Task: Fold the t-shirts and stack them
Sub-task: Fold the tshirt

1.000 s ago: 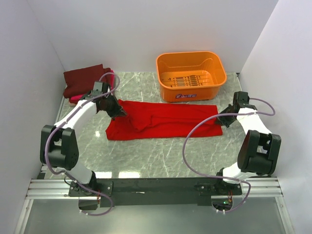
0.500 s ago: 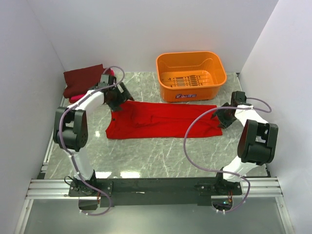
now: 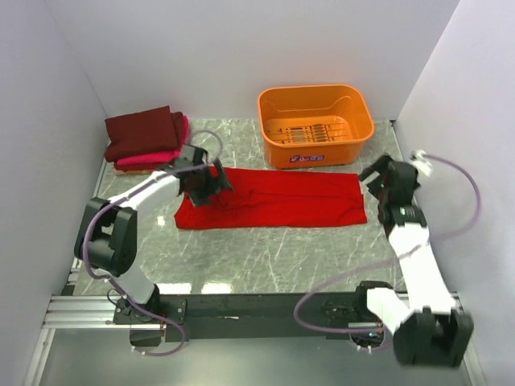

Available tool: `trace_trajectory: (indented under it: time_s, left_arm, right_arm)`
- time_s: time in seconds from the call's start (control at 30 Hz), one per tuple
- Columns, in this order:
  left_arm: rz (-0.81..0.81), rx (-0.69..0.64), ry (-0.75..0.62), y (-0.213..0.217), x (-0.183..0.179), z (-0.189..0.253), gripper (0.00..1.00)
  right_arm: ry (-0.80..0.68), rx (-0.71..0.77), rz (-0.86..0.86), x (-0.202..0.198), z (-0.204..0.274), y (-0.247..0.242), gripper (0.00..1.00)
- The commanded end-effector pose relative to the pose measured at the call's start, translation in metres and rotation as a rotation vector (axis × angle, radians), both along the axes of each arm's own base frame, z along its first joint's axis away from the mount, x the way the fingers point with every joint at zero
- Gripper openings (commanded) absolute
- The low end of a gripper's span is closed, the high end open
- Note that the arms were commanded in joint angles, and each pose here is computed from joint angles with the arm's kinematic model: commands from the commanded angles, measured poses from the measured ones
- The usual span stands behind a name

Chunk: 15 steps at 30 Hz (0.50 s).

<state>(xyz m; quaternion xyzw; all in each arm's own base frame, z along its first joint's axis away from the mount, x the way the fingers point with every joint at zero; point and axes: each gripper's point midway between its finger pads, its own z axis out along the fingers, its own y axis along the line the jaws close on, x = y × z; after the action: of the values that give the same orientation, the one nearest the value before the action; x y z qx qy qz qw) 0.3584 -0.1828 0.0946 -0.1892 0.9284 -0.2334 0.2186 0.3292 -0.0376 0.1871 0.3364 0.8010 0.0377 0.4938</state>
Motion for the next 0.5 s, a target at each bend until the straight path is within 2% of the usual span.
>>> trace_trajectory:
  time_s: [0.0,0.07,0.13,0.3,0.47]
  left_arm:
    - [-0.031,-0.024,0.007,-0.022,-0.014,-0.009,1.00]
    - [-0.043,-0.018,0.015,-0.030,-0.015,-0.017,0.99]
    - [-0.058,-0.009,0.025,-0.041,-0.016,-0.026,0.99]
    - [-0.071,-0.015,0.038,-0.054,-0.012,-0.039,0.99]
    - [-0.037,0.034,-0.020,-0.055,0.020,-0.037,0.99]
  right_arm:
    - [-0.220,0.054,-0.234,-0.009,0.022,-0.027,0.91]
    - [-0.258,0.067,-0.195,-0.013,0.026,-0.020,0.91]
    - [-0.258,0.016,-0.142,-0.016,0.029,-0.017,0.91]
    - [-0.188,-0.016,-0.124,-0.026,0.020,-0.017,0.91]
    - [-0.153,0.003,-0.047,-0.025,0.009,-0.005,0.91]
